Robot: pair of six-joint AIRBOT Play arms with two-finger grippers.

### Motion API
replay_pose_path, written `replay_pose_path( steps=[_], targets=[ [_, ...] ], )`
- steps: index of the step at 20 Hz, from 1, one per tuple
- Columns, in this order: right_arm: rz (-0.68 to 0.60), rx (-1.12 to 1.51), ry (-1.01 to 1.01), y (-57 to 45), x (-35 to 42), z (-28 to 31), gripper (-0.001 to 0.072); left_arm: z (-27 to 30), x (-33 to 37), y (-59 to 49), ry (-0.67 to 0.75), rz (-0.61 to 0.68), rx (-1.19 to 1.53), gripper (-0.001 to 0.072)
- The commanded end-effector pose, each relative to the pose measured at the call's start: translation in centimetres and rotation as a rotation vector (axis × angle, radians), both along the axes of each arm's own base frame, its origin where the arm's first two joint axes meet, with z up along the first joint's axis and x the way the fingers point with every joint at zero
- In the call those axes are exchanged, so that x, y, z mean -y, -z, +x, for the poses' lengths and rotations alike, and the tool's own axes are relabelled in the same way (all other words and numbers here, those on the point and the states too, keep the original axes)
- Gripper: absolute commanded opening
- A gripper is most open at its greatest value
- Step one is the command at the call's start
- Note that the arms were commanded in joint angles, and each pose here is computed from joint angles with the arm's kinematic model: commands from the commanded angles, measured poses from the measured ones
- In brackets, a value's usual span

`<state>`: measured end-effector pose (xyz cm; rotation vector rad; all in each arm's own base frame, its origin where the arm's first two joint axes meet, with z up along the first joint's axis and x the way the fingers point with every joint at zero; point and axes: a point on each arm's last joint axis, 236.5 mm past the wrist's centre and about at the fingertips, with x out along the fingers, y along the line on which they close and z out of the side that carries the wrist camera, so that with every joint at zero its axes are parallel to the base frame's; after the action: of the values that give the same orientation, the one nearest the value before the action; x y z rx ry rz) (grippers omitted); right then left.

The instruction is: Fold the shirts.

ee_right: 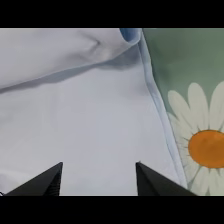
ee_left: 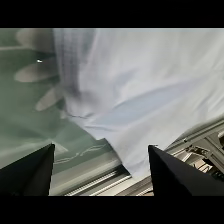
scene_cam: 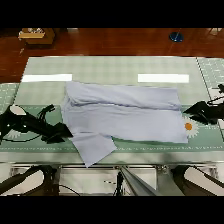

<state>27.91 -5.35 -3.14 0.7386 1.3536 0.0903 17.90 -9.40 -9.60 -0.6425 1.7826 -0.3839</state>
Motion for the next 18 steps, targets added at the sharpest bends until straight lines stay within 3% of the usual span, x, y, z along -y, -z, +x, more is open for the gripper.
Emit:
replay_pose_path(
  steps=[1, 2, 5, 6, 8, 11, 18],
  targets=[
    [-0.013, 0.022, 0.003, -0.5, -0.1, 0.0, 0.0548, 1.2, 2.0, 1.4, -0.006, 0.036, 0.045, 0.0720],
    [-0.017, 0.028, 0.005, -0.7, -0.1, 0.0, 0.0548, 1.6, 2.9, 1.4, -0.010, 0.021, 0.054, 0.0692],
    [-0.027, 0.039, 0.022, -1.3, 0.0, 0.0, 0.0548, 0.9, 4.5, 1.5, 0.025, -0.005, 0.034, 0.0163],
    [-0.025, 0.037, 0.025, -1.4, -0.1, 0.0, 0.0548, 0.6, 4.5, 1.4, 0.037, -0.007, 0.024, 0.0093],
    [-0.036, 0.000, 0.004, -1.1, 0.0, -1.0, 0.0549, 0.0, 4.0, 1.3, 0.056, -0.006, 0.007, 0.0022],
    [-0.162, -0.182, -0.030, 1.9, 2.4, -5.5, 0.0548, -0.3, 3.4, 0.8, 0.046, -0.033, -0.014, 0.0022],
    [-0.138, -0.323, -0.071, 5.7, 0.8, -10.3, 0.0549, 0.0, 2.8, 0.6, 0.052, -0.048, 0.019, 0.0023]
  ],
)
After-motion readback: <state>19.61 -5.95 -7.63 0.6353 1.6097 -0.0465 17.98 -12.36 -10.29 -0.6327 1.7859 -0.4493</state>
